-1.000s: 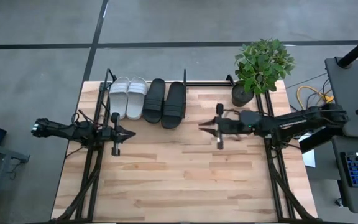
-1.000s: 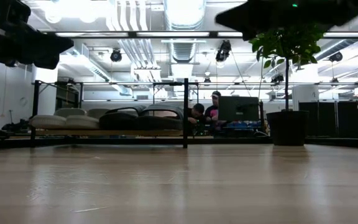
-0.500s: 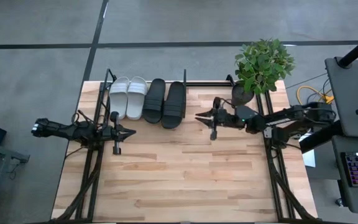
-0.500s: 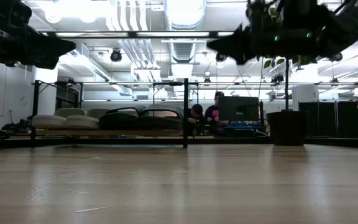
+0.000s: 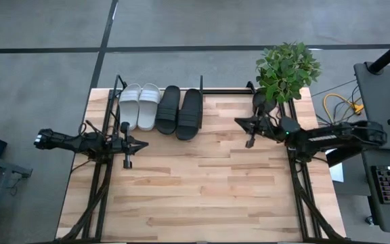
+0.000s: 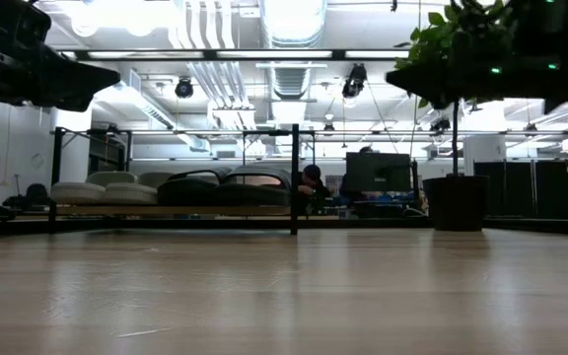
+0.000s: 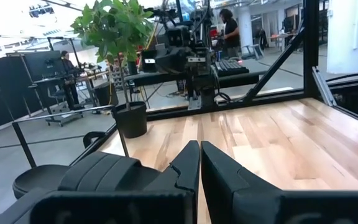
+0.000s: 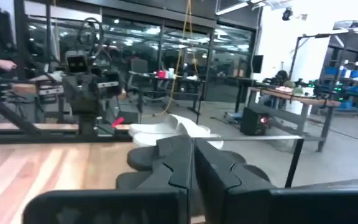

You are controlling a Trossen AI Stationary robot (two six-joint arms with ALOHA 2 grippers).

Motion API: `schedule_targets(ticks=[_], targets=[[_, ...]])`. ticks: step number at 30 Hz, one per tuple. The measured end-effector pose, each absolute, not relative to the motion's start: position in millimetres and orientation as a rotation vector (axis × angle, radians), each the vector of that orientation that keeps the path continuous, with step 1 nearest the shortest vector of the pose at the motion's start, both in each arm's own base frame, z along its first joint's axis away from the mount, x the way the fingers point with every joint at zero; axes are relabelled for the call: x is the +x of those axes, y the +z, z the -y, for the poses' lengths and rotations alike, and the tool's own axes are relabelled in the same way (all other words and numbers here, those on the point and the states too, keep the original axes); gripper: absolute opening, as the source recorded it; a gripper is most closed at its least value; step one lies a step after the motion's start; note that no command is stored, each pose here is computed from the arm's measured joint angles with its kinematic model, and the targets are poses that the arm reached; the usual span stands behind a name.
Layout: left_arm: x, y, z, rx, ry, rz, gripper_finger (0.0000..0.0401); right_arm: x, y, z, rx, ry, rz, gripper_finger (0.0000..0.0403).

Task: Pick and place slides into the shelf
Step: Return to Home Position

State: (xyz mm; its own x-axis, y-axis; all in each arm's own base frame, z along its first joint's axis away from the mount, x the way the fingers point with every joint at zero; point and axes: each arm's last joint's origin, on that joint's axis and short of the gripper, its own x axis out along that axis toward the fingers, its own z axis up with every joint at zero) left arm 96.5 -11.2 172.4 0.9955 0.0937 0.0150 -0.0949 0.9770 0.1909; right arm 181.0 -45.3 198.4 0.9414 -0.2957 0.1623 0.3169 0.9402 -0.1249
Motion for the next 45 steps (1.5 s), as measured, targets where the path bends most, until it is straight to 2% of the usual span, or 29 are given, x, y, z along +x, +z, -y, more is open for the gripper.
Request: schedule_targets(ticks=[8,16,21,25,31,36,41,45], targets=[[96,172,11,0.193,0.102,0.002,0.0,148,186,47,-0.142,-0.303,0.112,0.0008],[96,172,11,0.186,0.11,0.005,0.0,138,188,56,-0.06,-0.278,0.046,0.0008],[96,172,11,0.187,0.11,0.004,0.0,128,178,45,-0.012,-0.247,0.078,0.0008],[96,172,11,0.186,0.11,0.005,0.0,125,168,32,0.044,-0.251,0.004,0.0008],[96,172,11,0.185,0.11,0.005,0.0,120,175,11,-0.026,-0.241,0.063,0.0008],[96,172,11,0.184,0.109,0.005,0.0,113,168,0,-0.008,-0.253,-0.017,0.0008],[96,172,11,0.182,0.108,0.001,0.0,103,175,-4,-0.04,-0.229,0.064,0.0008],[95,173,11,0.146,0.104,-0.022,0.0,97,170,-4,-0.012,-0.214,0.035,0.0008]])
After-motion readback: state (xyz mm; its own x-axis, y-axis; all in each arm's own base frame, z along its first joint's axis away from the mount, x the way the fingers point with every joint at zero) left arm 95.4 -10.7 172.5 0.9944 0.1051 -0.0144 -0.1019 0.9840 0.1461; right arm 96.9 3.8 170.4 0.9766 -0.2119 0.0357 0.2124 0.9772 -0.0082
